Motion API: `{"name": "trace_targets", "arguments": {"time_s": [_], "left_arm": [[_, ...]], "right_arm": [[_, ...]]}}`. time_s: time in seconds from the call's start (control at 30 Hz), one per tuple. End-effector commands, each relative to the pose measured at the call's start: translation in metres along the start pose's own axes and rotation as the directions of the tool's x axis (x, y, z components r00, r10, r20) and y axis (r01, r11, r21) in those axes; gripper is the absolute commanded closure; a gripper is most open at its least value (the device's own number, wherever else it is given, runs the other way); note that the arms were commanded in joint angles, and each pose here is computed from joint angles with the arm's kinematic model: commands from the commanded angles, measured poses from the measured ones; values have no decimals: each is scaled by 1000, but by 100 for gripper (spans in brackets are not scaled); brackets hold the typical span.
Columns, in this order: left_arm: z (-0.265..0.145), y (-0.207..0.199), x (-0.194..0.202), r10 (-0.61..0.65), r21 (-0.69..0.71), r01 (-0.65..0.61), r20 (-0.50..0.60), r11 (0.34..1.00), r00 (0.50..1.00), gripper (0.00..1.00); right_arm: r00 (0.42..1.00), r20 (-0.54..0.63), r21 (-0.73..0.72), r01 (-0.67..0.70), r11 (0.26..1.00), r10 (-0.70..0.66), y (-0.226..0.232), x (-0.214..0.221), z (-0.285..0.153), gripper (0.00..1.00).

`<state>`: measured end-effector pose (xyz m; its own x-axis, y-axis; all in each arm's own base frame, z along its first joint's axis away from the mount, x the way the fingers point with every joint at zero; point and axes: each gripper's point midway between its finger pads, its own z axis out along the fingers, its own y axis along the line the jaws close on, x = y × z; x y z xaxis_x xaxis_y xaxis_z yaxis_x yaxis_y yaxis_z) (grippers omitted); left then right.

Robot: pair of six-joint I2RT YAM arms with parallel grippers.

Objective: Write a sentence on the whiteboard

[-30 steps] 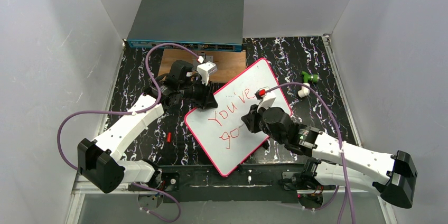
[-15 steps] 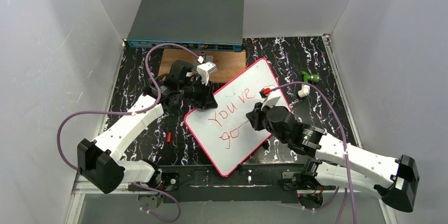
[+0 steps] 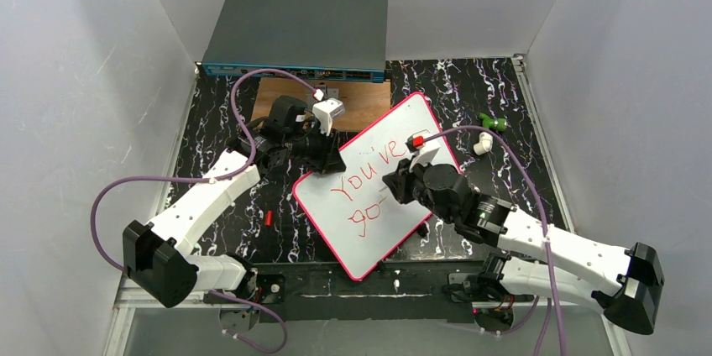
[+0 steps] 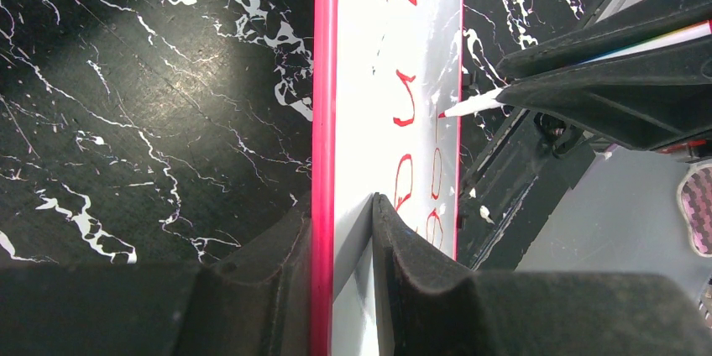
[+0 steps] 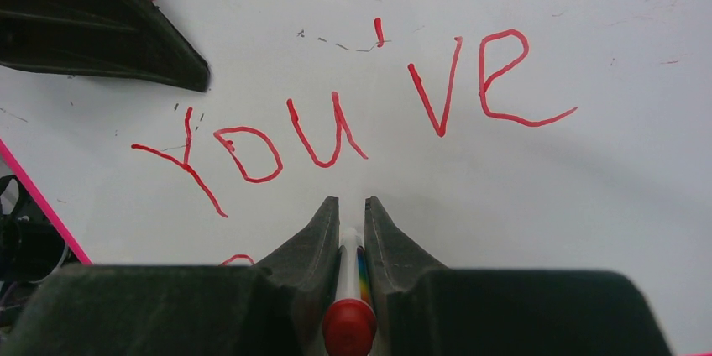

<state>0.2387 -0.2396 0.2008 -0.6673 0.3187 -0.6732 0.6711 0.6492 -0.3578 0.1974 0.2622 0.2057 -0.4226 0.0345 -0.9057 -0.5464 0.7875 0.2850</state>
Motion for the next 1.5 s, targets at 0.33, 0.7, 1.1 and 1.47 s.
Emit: {"name": "trace_targets", "arguments": {"time_s": [0.33, 0.7, 1.1, 1.47], "left_arm": [[-8, 34, 8, 106, -168, -113, -49, 979, 993, 100], [-7, 35, 9, 107, -169, -114, -51, 979, 993, 100], [-7, 34, 5, 107, -168, -113, -47, 979, 993, 100], [-7, 34, 5, 105, -167, -111, -48, 980, 993, 100]], "right_arm": [[997, 67, -34, -37, 999, 39, 8, -28, 14, 99], [998, -4, -9, -63, 998, 63, -3, 3, 10, 99], [993, -91, 32, -68, 997, 71, -18, 40, 6, 99], [988, -133, 67, -70, 995, 78, -28, 59, 5, 99]]}}
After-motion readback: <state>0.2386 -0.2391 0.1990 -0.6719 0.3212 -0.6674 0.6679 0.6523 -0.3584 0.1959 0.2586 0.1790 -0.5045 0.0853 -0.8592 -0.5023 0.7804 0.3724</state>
